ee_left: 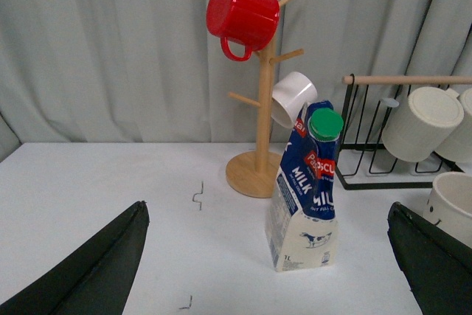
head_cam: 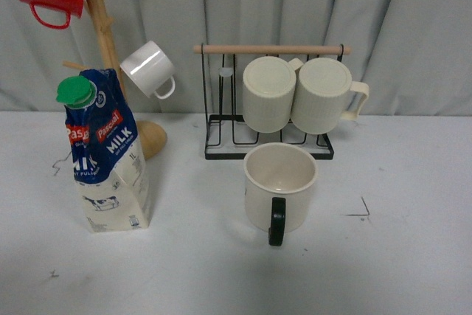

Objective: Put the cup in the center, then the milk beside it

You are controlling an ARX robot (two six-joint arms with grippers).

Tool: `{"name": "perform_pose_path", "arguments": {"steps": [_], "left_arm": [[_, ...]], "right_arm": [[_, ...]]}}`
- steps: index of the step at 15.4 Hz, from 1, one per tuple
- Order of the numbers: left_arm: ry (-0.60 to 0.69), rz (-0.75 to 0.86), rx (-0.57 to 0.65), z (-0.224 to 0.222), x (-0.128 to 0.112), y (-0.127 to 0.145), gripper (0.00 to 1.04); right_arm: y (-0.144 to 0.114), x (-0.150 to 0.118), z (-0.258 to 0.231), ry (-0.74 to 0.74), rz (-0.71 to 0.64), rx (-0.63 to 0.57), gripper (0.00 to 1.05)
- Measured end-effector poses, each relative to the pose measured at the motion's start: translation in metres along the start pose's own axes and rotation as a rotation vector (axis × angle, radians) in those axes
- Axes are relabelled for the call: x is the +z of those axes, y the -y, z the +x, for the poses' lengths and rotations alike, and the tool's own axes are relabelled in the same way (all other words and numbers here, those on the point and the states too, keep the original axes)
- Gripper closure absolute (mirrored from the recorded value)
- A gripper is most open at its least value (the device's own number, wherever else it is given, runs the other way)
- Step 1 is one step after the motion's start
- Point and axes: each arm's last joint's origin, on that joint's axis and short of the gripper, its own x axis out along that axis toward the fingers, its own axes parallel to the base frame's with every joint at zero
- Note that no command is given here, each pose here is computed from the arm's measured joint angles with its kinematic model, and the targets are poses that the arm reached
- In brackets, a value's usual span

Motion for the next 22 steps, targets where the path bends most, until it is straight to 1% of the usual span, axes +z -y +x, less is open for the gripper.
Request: {"name": "perform_pose_path", "arguments": {"steps": [5,6,7,8,11,12,13,14,16,17,18,19,20,21,22], "left_arm": [[0.0,0.0,0.0,0.0,0.0,0.0,0.07],[0.0,0.0,0.0,0.0,0.0,0.0,0.07],[0.0,0.0,0.0,0.0,0.0,0.0,0.07],[-0.001,0.0,0.0,0.0,0.0,0.0,0.07],[-0.001,0.0,0.0,0.0,0.0,0.0,0.07],[0.0,0.0,0.0,0.0,0.0,0.0,0.07],[0.0,0.0,0.0,0.0,0.0,0.0,0.07],[0.0,0.0,0.0,0.0,0.0,0.0,0.07],[-0.017,-0.004,-0.001,0.0,-0.001,0.0,0.07],[-0.31,-0.074,-0.011,0.002,0.001,0.0,0.07],[-0.404,-0.121,-0.005,0.015,0.01,-0.001,0.07],[-0.373,-0.147,-0.027,0.032,0.021,-0.001,0.07],[-0.347,-0.15,-0.035,0.054,0.03,-0.001,0.07],[-0.342,-0.154,-0.044,0.066,0.034,-0.002,0.07],[-0.341,-0.153,-0.051,0.083,0.037,-0.002,0.07]], "right_arm": [[0.0,-0.001,-0.006,-0.003,0.0,0.0,1.03],[0.0,-0.004,-0.01,-0.037,0.0,-0.001,1.03],[0.0,-0.006,-0.015,-0.038,0.0,0.0,1.03],[0.0,-0.001,-0.017,0.01,0.0,0.001,1.03],[0.0,-0.004,-0.017,-0.01,0.0,0.0,1.03],[0.0,-0.003,-0.017,-0.008,-0.001,0.0,0.97],[0.0,-0.003,-0.017,-0.009,-0.001,0.0,0.88],[0.0,-0.003,-0.017,-0.009,-0.001,0.0,0.76],[0.0,-0.003,-0.017,-0.009,-0.001,0.0,0.54],[0.0,-0.003,-0.017,-0.008,0.0,0.0,0.4],[0.0,-0.003,-0.017,-0.009,-0.001,0.001,0.27],[0.0,-0.003,-0.017,-0.009,-0.001,0.0,0.12],[0.0,-0.003,-0.017,-0.009,0.0,0.001,0.05],[0.0,-0.003,-0.017,-0.009,0.0,0.001,0.07],[0.0,-0.003,-0.017,-0.009,0.0,0.001,0.07]]}}
